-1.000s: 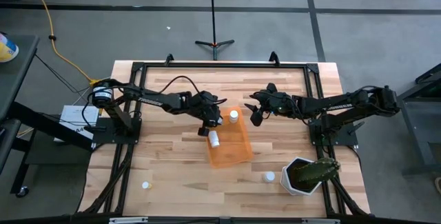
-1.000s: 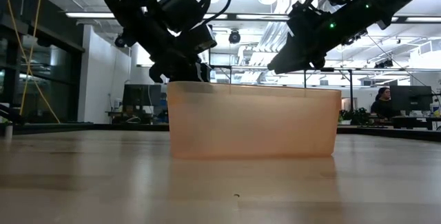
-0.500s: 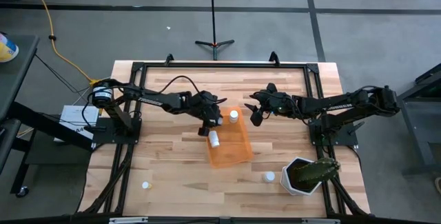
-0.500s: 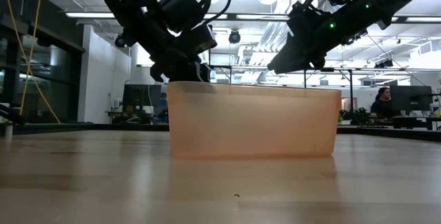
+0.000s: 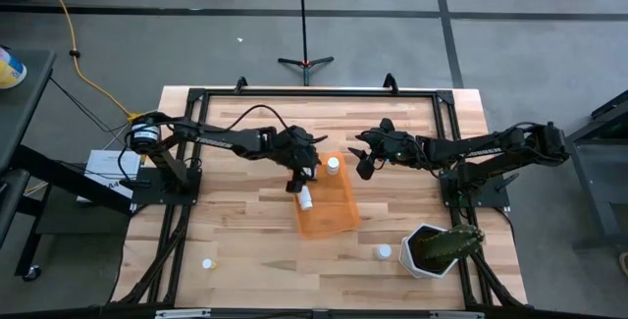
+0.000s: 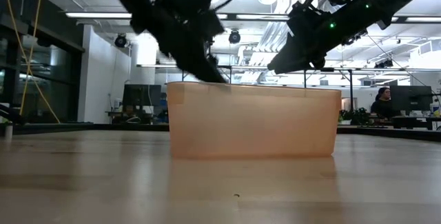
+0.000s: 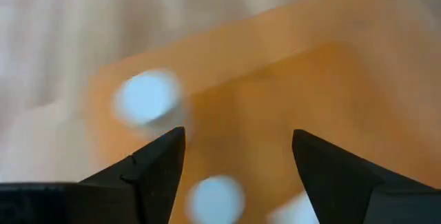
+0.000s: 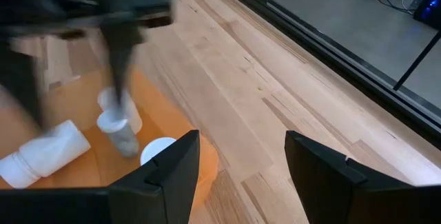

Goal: Pick and place pill bottles into a basket
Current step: Put the yellow pill bottle into the bin

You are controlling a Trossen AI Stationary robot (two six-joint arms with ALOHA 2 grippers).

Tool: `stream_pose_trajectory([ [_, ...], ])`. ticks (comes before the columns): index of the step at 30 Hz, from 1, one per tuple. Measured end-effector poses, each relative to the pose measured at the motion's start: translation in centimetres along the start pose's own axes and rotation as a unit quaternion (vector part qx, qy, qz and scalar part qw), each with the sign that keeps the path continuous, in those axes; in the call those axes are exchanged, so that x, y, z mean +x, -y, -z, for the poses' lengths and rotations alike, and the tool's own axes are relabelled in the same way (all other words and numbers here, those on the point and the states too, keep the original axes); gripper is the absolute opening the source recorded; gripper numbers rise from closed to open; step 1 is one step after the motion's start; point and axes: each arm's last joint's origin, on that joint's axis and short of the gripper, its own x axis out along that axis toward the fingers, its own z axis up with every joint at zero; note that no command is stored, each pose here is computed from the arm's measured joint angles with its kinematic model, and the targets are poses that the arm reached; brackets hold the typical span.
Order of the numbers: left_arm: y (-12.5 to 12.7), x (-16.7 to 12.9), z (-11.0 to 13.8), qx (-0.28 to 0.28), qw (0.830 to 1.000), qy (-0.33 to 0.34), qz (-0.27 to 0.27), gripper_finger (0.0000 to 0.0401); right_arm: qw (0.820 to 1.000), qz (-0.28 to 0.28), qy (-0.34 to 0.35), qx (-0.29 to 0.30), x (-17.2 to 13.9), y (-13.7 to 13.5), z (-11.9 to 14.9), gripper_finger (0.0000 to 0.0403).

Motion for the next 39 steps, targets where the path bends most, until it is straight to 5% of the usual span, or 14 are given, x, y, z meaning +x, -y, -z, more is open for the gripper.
stream_pose_trajectory([
  [4, 2.3, -0.4, -1.9, 0.010, 0.997, -0.037, 0.064, 0.0289, 1.000, 0.000, 0.000, 0.000, 0.0, 0.0, 0.0, 0.0204],
  [12, 7.0, -2.0, -3.0, 0.015, 0.981, -0.185, 0.058, 0.0258, 1.000, 0.000, 0.000, 0.003, 0.0, 0.0, 0.0, 0.0204],
  [23, 13.1, -4.1, -0.3, -0.101, 0.916, -0.385, 0.046, 0.0248, 1.000, 0.001, -0.011, 0.026, 0.0, 0.0, 0.2, 0.0204],
  [29, 16.1, -5.6, 0.9, -0.173, 0.863, -0.473, 0.024, 0.0250, 1.000, -0.003, -0.012, 0.026, 0.0, 0.0, 0.2, 0.0204],
  [39, 21.0, -7.0, 1.7, -0.277, 0.800, -0.531, 0.031, 0.0250, 1.000, -0.003, -0.012, 0.018, 0.0, 0.0, 0.2, 0.0204],
])
